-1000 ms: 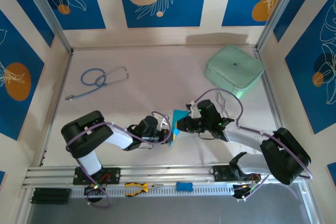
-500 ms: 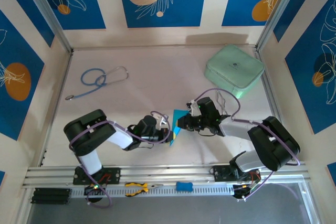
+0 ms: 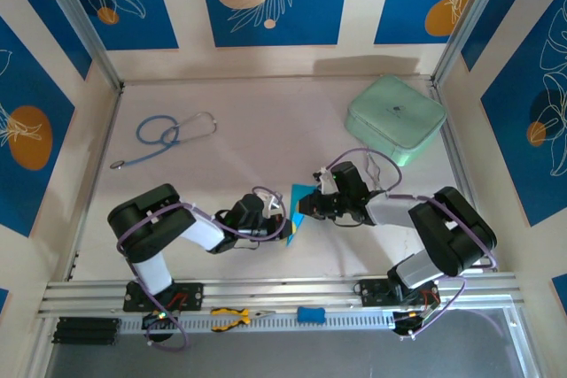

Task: Fold a paper plane with a square sheet of paper (pick it up from the middle)
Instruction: Fold the wing for the fifth time at the center of the table.

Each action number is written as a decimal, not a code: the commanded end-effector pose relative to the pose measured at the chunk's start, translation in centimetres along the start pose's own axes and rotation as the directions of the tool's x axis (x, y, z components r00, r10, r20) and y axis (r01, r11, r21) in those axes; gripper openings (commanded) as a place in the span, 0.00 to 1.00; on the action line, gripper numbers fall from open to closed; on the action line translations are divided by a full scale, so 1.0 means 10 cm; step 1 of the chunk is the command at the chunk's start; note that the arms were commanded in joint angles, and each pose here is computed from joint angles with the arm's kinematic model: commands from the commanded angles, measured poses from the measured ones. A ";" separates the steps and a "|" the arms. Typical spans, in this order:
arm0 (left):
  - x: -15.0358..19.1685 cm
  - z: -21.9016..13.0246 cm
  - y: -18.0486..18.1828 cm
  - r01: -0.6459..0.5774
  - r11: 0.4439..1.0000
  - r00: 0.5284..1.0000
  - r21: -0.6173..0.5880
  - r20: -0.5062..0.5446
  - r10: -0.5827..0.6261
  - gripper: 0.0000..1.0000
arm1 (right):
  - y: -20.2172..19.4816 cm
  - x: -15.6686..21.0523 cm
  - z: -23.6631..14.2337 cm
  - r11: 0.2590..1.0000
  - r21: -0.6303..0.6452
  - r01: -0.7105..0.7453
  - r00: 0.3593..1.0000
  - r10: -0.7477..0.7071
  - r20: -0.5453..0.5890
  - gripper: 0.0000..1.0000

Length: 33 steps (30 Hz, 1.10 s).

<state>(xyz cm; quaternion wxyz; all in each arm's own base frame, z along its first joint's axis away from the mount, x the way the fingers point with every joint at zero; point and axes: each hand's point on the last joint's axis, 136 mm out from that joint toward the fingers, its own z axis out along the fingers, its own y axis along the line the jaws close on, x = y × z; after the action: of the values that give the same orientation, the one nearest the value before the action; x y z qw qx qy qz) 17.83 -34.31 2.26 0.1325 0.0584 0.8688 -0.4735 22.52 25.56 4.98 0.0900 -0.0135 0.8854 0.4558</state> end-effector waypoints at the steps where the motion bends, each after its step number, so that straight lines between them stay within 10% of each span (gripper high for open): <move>1: 0.37 -0.04 0.67 0.101 0.965 0.987 -0.242 -0.094 -0.127 0.00 | 0.03 -0.06 0.01 1.000 -0.024 0.016 1.000 -0.016 -0.005 0.11; 33: 0.33 -0.16 0.79 0.191 0.935 0.979 -0.299 -0.011 -0.203 0.00 | -0.06 -0.09 0.14 0.999 -0.050 0.002 0.997 -0.006 -0.080 0.11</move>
<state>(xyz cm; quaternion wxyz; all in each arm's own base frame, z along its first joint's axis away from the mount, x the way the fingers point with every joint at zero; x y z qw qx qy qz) 18.34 -33.88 2.14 0.1202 0.0018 0.8747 -0.4696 23.42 26.07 3.72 0.0572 -0.0289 0.8804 0.4699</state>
